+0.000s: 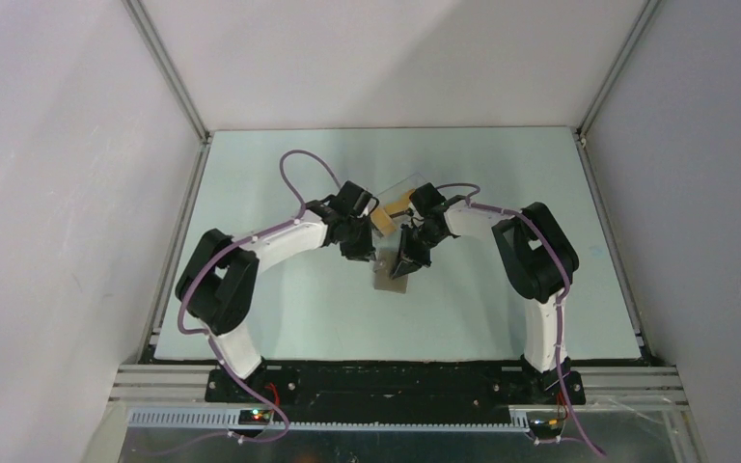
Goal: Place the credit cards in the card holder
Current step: Close the card holder at the center of the board.
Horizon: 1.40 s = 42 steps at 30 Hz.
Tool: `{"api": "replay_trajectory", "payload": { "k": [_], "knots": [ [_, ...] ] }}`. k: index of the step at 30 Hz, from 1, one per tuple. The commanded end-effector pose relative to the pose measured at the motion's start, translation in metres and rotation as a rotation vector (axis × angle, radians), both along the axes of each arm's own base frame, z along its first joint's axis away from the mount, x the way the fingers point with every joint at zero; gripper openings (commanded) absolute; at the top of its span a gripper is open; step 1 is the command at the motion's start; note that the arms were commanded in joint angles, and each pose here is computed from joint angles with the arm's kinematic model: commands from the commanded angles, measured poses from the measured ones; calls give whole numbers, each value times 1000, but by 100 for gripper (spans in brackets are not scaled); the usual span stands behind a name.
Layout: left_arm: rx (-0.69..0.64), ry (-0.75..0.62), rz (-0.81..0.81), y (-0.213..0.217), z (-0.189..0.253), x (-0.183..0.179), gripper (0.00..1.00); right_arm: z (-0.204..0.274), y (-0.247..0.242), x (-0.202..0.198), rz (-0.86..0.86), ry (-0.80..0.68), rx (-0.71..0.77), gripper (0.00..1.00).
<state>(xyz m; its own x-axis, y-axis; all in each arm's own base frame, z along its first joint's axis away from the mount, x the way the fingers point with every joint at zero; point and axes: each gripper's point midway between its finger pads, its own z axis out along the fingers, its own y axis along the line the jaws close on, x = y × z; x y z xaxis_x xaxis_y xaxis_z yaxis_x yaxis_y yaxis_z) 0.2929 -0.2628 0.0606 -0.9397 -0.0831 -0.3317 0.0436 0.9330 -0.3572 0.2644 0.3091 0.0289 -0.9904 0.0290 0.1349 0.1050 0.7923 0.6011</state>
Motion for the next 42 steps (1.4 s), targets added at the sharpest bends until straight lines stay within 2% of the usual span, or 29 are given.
{"api": "replay_trajectory", "payload": {
  "k": [1, 8, 29, 40, 42],
  "knots": [
    [49, -11, -32, 3, -4, 2, 19, 2, -2, -1, 20, -12, -21, 3],
    [34, 17, -73, -14, -11, 1, 12, 2, -3, 0, 18, -11, -22, 3],
    [46, 62, -103, -30, -28, -8, 12, 8, 0, 2, 14, -12, 8, 5],
    [36, 56, -109, -37, -26, -7, 11, 26, 6, 7, -1, -28, 67, 13],
    [39, 61, -107, -37, -27, -8, 11, 29, 8, 7, -3, -29, 79, 25]
  ]
}}
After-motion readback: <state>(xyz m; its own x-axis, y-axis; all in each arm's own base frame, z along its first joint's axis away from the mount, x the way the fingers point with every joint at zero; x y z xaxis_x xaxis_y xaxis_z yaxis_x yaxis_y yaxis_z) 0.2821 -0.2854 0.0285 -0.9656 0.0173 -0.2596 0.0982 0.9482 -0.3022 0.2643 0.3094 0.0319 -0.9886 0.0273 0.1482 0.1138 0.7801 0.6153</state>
